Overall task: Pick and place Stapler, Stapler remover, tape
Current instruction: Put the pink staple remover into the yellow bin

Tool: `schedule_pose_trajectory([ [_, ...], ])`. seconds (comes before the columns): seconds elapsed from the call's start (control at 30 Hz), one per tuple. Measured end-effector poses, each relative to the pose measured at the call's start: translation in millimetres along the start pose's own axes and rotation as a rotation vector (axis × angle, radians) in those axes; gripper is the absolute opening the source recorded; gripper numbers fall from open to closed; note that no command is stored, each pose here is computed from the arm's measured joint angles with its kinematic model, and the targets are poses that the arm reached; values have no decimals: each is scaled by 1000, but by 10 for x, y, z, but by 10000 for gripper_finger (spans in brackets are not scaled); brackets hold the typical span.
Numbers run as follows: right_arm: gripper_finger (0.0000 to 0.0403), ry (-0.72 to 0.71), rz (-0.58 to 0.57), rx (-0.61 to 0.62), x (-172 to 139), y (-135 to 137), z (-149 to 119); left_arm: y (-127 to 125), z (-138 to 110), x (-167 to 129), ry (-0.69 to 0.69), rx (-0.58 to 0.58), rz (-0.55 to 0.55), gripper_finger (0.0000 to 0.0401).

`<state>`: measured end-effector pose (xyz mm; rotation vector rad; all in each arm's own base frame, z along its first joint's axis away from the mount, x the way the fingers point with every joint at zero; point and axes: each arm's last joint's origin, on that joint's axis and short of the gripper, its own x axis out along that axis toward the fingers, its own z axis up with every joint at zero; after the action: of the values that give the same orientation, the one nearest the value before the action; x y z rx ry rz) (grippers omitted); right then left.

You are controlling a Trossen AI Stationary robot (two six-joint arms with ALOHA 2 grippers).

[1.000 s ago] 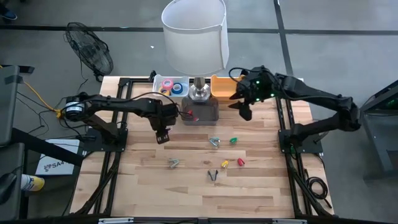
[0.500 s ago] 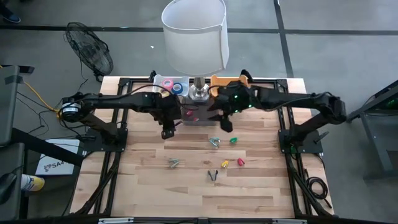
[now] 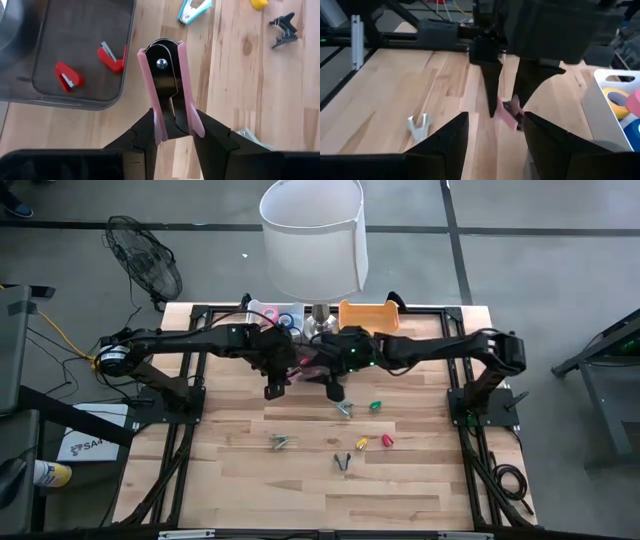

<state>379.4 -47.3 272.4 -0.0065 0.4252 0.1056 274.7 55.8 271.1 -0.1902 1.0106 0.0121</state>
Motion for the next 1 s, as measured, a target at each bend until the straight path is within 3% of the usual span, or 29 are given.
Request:
schedule_pose_trajectory([
  [0.37, 181, 1, -68, -49, 165, -67, -98, -2, 0, 1, 0, 29, -11, 101],
  [0.6, 181, 26, -83, -5, 265, -178, -213, -2, 0, 2, -1, 74, -21, 101],
  [1.0, 181, -4, -45, -35, 269, -218, -204, -1, 15, 2, -16, 131, -23, 101],
])
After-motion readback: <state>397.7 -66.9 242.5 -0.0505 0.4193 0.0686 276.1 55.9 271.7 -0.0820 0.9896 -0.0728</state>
